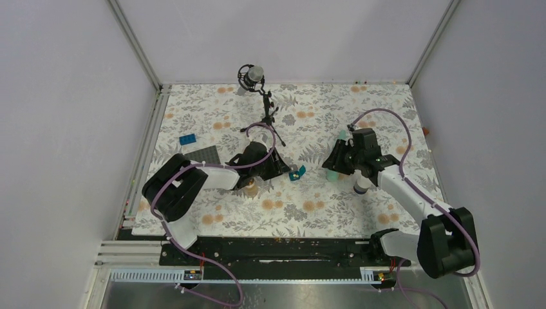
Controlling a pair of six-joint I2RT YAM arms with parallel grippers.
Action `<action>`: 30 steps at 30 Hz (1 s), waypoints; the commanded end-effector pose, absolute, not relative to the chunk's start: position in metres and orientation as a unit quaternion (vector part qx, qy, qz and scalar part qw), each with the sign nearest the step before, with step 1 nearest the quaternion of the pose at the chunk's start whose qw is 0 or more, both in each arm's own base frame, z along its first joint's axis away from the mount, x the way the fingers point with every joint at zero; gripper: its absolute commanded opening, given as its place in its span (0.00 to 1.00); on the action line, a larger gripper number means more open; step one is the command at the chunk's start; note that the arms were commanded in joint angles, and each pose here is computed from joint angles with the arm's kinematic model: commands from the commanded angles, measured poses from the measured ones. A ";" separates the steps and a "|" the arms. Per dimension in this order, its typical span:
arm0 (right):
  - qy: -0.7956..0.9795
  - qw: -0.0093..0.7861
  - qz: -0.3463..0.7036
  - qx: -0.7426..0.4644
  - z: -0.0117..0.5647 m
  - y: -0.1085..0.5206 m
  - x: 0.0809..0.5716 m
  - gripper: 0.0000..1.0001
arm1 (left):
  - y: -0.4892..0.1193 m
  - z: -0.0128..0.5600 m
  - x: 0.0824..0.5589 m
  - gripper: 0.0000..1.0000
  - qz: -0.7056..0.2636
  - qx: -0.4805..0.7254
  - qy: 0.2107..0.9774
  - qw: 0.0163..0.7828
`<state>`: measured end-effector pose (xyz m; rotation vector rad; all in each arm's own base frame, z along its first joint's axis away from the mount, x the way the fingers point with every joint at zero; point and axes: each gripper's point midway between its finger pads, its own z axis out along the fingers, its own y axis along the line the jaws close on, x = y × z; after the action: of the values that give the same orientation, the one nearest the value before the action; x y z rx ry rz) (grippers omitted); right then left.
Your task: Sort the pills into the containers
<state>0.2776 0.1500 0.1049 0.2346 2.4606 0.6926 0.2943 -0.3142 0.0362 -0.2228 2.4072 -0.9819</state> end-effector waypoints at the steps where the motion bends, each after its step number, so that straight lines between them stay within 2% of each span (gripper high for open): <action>1: 0.910 0.284 0.296 0.066 0.111 0.177 0.291 0.41 | -0.333 0.066 0.317 0.50 -0.418 -0.091 0.855 0.293; 6: 0.915 0.264 0.300 0.062 0.094 0.193 0.295 0.38 | -0.333 0.060 0.321 0.50 -0.424 -0.109 0.853 0.286; 11: 0.919 0.249 0.301 0.060 0.082 0.205 0.300 0.34 | -0.334 0.055 0.323 0.43 -0.421 -0.117 0.855 0.280; 30: 0.927 0.208 0.311 0.006 0.060 0.228 0.300 0.33 | -0.325 0.033 0.320 0.33 -0.369 -0.127 0.884 0.258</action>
<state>0.2931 0.2133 0.0508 0.1042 2.6103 0.8098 0.3105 -0.3248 0.0290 -0.3433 2.4050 -1.0357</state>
